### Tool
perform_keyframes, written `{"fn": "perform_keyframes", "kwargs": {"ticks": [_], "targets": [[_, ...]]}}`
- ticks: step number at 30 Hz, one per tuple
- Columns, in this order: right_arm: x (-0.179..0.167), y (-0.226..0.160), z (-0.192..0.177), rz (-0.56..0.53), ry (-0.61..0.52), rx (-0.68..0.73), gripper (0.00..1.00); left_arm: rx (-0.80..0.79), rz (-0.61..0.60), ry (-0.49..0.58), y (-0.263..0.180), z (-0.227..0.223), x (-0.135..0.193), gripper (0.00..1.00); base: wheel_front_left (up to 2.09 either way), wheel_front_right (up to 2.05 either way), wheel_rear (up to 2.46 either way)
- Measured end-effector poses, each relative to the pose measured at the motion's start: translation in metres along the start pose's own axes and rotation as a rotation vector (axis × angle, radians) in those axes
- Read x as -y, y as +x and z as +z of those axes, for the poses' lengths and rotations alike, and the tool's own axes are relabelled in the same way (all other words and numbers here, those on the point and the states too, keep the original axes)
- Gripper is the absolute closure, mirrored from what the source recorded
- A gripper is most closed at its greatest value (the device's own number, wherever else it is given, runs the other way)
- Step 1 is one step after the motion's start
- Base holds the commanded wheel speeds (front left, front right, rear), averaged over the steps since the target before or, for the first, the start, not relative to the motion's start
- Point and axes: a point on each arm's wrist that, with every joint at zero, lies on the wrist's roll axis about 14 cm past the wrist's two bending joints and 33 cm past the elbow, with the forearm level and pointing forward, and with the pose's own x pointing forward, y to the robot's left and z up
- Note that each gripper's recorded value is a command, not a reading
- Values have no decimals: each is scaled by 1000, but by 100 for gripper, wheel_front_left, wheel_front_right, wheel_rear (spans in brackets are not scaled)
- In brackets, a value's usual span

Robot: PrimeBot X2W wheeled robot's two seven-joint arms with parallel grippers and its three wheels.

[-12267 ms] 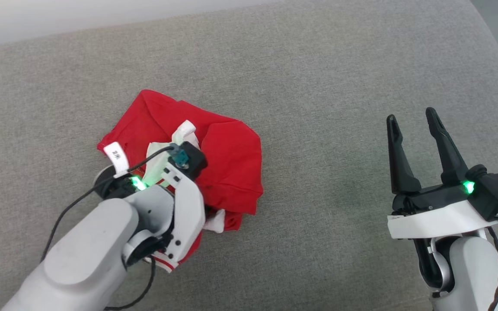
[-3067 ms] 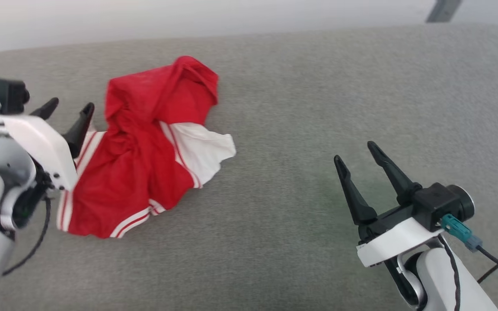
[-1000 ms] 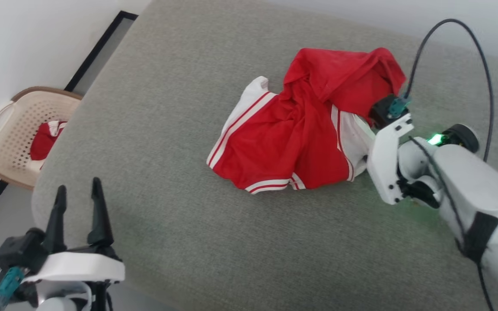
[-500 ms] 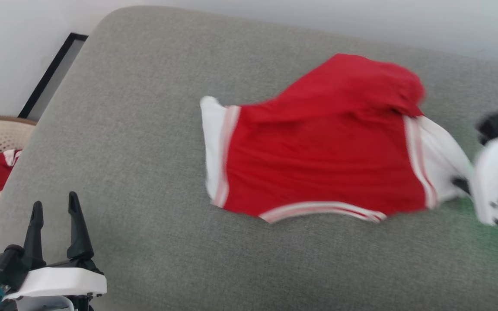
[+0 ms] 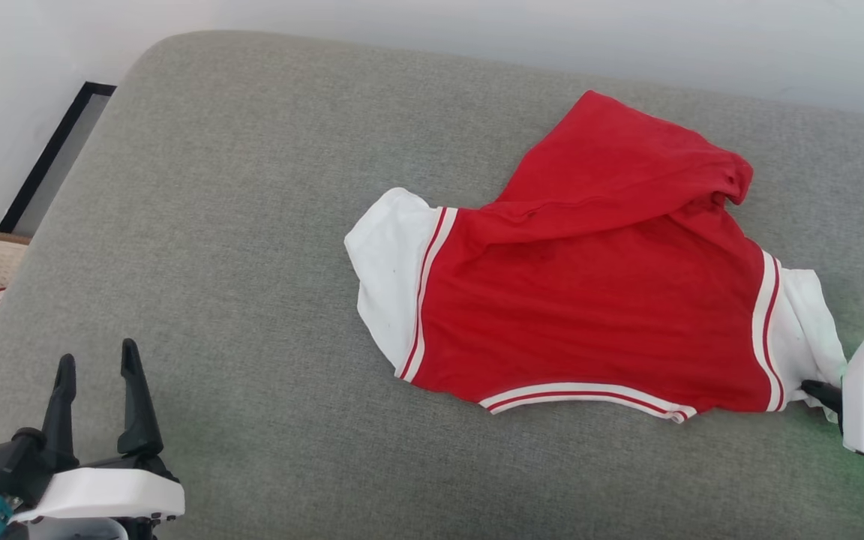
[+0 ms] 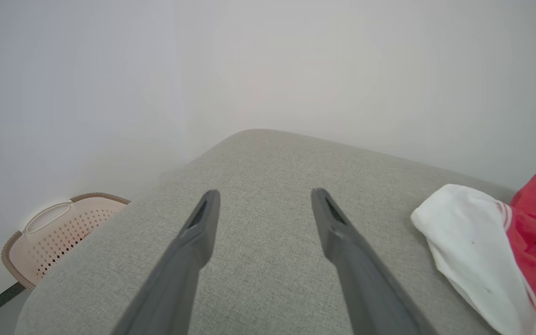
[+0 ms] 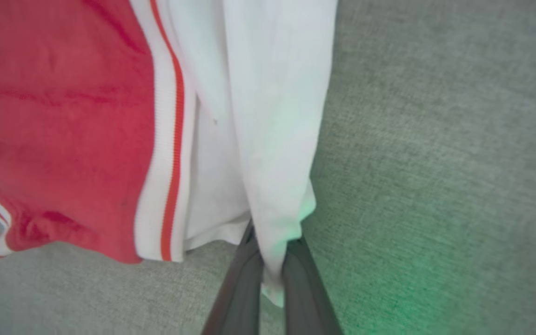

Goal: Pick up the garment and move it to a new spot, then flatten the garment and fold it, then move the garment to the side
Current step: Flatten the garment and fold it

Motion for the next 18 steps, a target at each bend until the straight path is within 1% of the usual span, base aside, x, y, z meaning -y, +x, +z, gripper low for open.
{"fn": "perform_keyframes", "kwargs": {"ticks": [5,6,8,9,12,18], "targets": [[4,-4,-5,-31,1,-11,100,1,-19,7,5,0,4,0,0,0,0],[3,-5,-5,-31,2,-3,85,-1,-25,8,6,-1,6,0,0,0,0],[3,-5,-4,-40,-7,16,46,-8,-37,9,7,-3,10,0,0,0,0],[2,-6,-2,-42,-11,29,0,-10,-45,11,9,-4,12,0,0,0,0],[0,-11,2,-46,-15,69,0,-11,-74,16,14,-4,19,0,0,0,0],[-2,-33,20,-55,-32,206,0,-3,-136,30,25,-2,33,0,0,0,0]]}}
